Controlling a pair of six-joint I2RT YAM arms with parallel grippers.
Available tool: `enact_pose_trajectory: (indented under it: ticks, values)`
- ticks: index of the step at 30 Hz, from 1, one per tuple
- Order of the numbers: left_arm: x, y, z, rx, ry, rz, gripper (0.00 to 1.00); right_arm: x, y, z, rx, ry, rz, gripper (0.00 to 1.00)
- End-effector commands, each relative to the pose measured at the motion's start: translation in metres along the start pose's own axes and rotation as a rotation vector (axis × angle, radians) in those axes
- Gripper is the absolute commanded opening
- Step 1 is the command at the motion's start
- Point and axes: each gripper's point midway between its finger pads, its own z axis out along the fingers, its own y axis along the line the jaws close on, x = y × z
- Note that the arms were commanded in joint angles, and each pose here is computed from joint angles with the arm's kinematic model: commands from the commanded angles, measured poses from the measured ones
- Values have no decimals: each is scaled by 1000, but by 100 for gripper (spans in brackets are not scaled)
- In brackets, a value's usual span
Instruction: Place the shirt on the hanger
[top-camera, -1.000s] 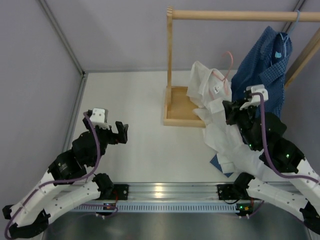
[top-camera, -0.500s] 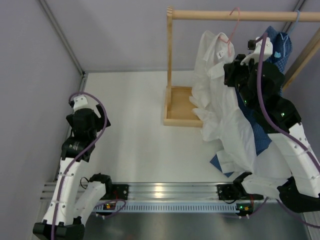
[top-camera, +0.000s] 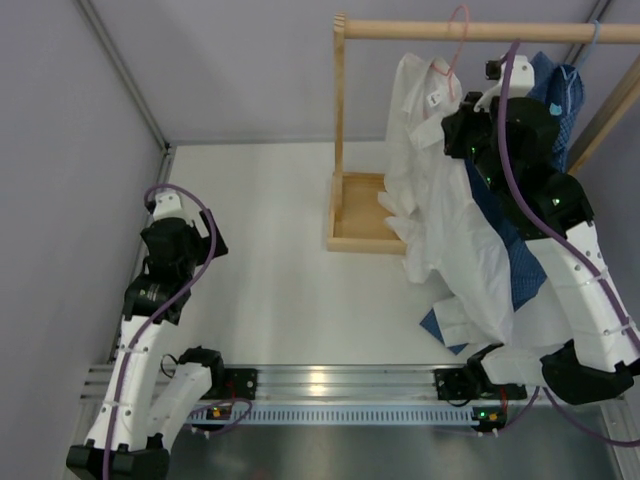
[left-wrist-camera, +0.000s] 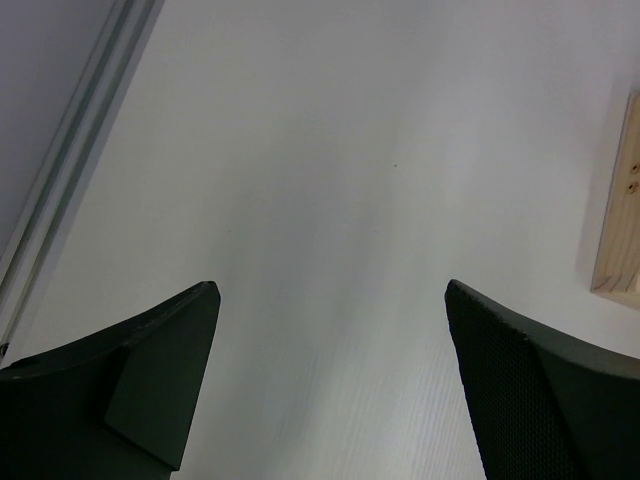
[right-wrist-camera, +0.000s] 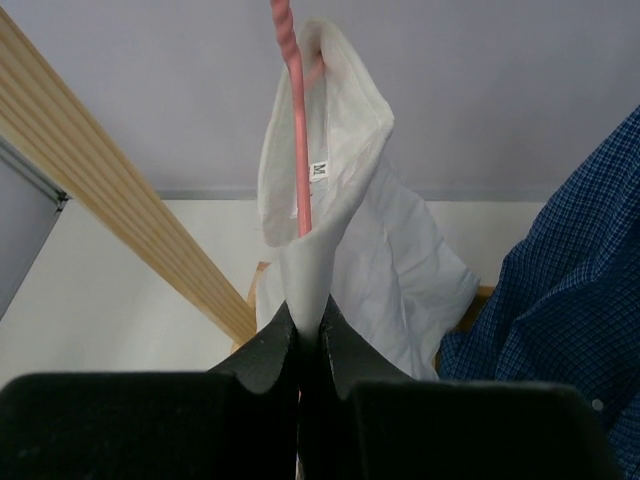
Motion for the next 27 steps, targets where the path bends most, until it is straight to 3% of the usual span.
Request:
enact_pose_trajectory:
  ticks: [1, 8, 10, 11, 12, 13, 17, 21, 24, 27]
  values:
    - [-12, -6, 2, 28, -47, -21, 98, -21, 1, 2, -7, -41, -10, 0]
    - [-17, 3, 0, -13, -68, -40, 98, 4, -6, 12, 35, 43, -29, 0]
    - [-17, 4, 0, -14, -69, -42, 98, 4, -4, 9, 20, 44, -15, 24]
    - [-17, 4, 0, -16, -71, -41, 98, 4, -2, 7, 12, 42, -11, 44]
    - [-17, 5, 0, -16, -71, -41, 98, 3, -3, 4, 8, 37, 0, 82]
    - [-17, 4, -1, -13, -71, -41, 98, -2, -3, -4, -3, 22, 9, 98]
    - [-17, 1, -5, 16, -83, -38, 98, -13, 3, -39, -94, -18, 36, 99]
    - [-15, -21, -13, 153, -77, -21, 98, -10, -11, -88, -124, -67, 14, 99]
    - [-13, -28, -20, 202, -82, -29, 98, 18, -36, -122, -88, -71, -36, 99]
    - [-15, -15, -24, 141, -118, -55, 98, 62, -67, -145, -14, -47, -90, 100]
